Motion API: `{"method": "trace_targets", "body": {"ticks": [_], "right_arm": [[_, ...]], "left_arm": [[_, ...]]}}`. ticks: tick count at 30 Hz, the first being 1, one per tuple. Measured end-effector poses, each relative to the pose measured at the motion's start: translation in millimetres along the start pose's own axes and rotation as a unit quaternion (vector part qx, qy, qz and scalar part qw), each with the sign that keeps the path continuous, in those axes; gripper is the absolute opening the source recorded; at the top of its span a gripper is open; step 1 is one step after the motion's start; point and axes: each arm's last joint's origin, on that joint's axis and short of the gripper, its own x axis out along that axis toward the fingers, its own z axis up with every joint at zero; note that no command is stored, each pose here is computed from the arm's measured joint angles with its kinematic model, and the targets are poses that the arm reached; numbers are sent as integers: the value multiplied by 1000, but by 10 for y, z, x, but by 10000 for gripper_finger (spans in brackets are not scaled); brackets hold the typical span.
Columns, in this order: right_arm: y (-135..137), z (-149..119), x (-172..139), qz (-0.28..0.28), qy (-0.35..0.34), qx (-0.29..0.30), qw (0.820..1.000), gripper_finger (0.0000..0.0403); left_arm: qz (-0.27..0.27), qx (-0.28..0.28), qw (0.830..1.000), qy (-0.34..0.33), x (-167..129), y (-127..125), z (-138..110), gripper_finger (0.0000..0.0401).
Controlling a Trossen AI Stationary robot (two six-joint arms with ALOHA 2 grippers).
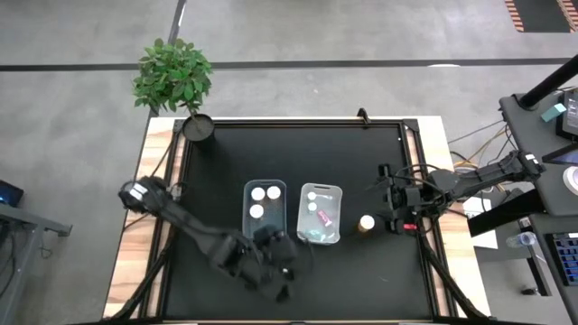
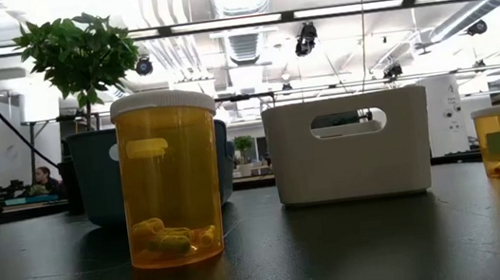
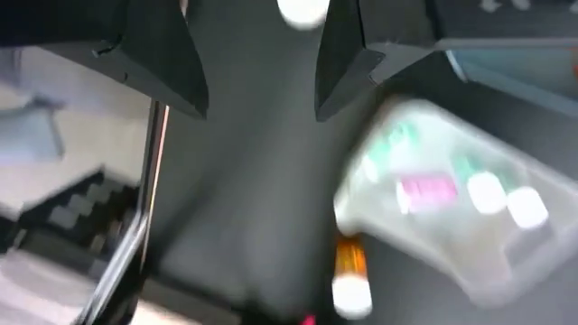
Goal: Pick and place medicine bottles into bin by pill shape (circle, oval)
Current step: Put the orange capsule bottle into the blue bin
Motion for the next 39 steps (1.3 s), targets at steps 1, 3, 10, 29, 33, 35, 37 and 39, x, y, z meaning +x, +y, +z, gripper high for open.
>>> {"method": "trace_targets", "body": {"ticks": [1,3,10,29,33,35,37,39], "right_arm": [[0,0,0,0,0,0,1000,231],[0,1,0,0,0,0,1000,231],[-7,14,0,-3,-7,-11,1000,231],[-7,14,0,-4,-7,-21,1000,231],[-7,13,0,-4,-7,-22,1000,231],[-7,14,0,-4,-7,-22,1000,231],[-7,13,0,-4,-7,-21,1000,231],[-6,12,1,-3,-6,-20,1000,231]], "left_arm": [[5,-3,1000,20,57,-37,-93,187],[18,-4,998,64,134,-88,-275,187],[73,31,987,137,455,-122,-638,187],[75,116,973,184,813,16,-810,305],[59,106,978,169,883,6,-850,306],[59,108,978,170,897,14,-866,306],[56,105,979,167,921,21,-878,306],[57,104,978,173,943,44,-912,306]]}}
